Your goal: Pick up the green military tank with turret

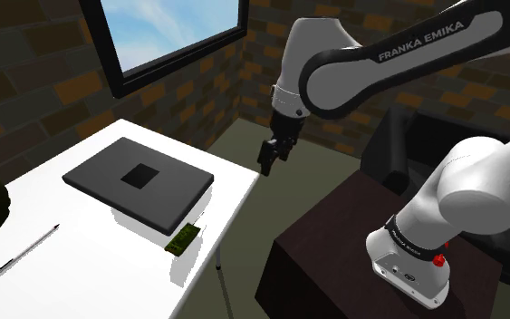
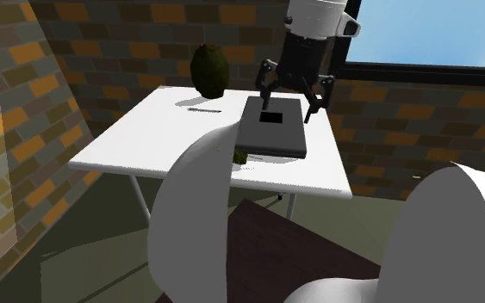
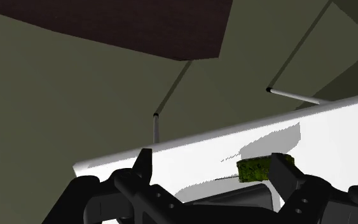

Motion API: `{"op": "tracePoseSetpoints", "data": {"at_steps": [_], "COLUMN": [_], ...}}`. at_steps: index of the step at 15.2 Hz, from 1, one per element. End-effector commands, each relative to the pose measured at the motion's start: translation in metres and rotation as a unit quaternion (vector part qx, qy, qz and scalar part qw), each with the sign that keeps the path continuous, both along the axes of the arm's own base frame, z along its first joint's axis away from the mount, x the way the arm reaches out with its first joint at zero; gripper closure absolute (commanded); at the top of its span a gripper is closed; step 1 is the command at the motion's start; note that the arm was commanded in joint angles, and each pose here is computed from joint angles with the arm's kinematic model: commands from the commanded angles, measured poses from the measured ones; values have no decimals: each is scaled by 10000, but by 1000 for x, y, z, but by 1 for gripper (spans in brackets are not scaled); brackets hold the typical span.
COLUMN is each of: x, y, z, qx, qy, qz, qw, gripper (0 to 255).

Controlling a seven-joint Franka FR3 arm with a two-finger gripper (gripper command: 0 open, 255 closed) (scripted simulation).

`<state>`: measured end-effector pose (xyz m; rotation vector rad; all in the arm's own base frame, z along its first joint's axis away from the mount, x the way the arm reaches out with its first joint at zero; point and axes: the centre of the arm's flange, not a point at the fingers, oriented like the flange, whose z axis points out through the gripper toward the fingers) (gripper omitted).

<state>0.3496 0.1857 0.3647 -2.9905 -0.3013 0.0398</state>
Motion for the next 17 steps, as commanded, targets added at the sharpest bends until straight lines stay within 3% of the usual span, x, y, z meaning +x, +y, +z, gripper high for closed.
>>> {"op": "tracePoseSetpoints", "data": {"at_steps": [1, 17], "x": [6, 65], "y": [15, 154], "z": [-17, -150], "qx": [51, 405], "qy": [-77, -590], "qz": [9, 122], "qw": [10000, 9974], "gripper": [0, 0]}}
